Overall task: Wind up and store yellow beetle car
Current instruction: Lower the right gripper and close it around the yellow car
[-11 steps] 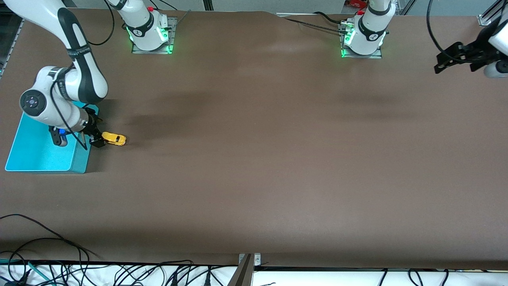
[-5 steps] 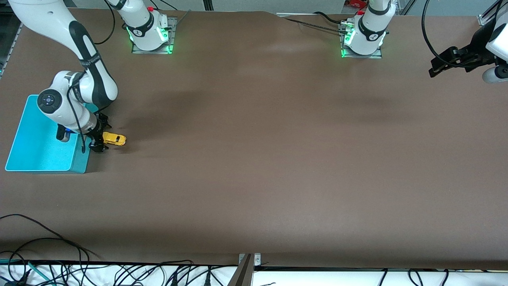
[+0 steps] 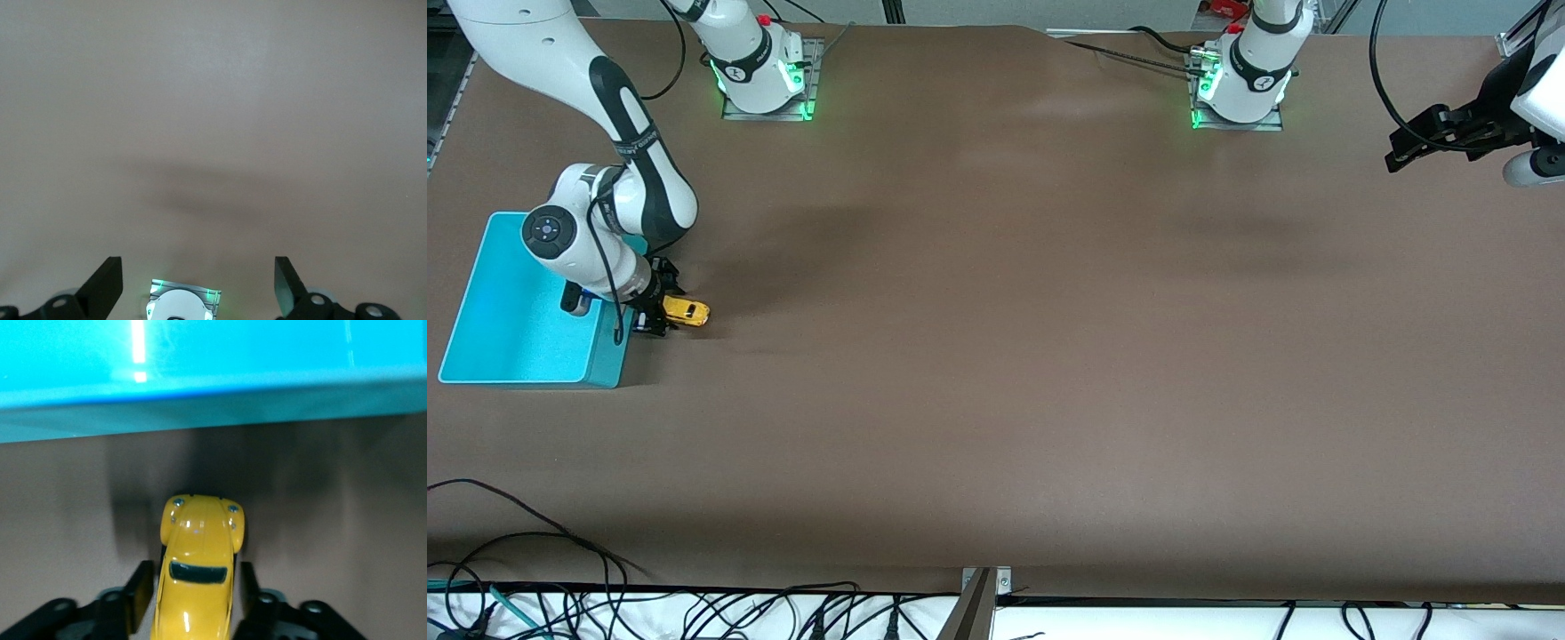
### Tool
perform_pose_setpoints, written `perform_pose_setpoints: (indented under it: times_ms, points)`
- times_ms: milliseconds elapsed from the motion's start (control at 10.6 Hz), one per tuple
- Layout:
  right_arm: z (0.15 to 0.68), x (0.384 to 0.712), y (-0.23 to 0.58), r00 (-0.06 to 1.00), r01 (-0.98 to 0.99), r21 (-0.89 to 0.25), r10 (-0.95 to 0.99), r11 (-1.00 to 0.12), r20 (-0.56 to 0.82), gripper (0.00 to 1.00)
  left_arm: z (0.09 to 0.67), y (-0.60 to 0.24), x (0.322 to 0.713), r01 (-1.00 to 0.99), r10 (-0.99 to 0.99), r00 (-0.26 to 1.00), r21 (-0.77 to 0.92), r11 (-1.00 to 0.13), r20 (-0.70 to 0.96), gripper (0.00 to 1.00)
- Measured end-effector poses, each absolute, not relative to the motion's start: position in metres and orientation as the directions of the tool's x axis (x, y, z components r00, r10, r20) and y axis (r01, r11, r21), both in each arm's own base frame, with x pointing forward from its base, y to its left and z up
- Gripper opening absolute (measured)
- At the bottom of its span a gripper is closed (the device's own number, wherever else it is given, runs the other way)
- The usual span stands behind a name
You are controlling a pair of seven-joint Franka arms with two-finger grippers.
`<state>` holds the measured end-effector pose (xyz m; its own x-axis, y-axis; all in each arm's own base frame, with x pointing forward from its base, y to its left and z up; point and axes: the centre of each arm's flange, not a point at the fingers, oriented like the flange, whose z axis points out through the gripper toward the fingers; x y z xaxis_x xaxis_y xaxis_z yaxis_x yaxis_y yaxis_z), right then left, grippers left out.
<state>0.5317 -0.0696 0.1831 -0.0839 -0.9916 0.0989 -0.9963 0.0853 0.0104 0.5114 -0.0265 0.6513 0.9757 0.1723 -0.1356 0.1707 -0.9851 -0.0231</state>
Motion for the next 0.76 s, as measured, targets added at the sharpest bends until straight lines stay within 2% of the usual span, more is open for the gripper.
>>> perform_pose_setpoints:
  times_ms: [95, 757]
  points:
    - [0.184, 0.533, -0.067, -0.102, -0.995, 0.006, -0.990, 0.103, 0.099, 0.45, 0.651, -0.026, 0.511, 0.171, 0.173, 0.975, -0.023, -0.985, -0.137, 1.00]
    - [0.204, 0.555, -0.045, -0.091, -0.996, -0.004, -0.991, 0.091, 0.096, 0.45, 0.651, -0.033, 0.510, 0.160, 0.162, 0.976, -0.026, -0.987, -0.145, 1.00]
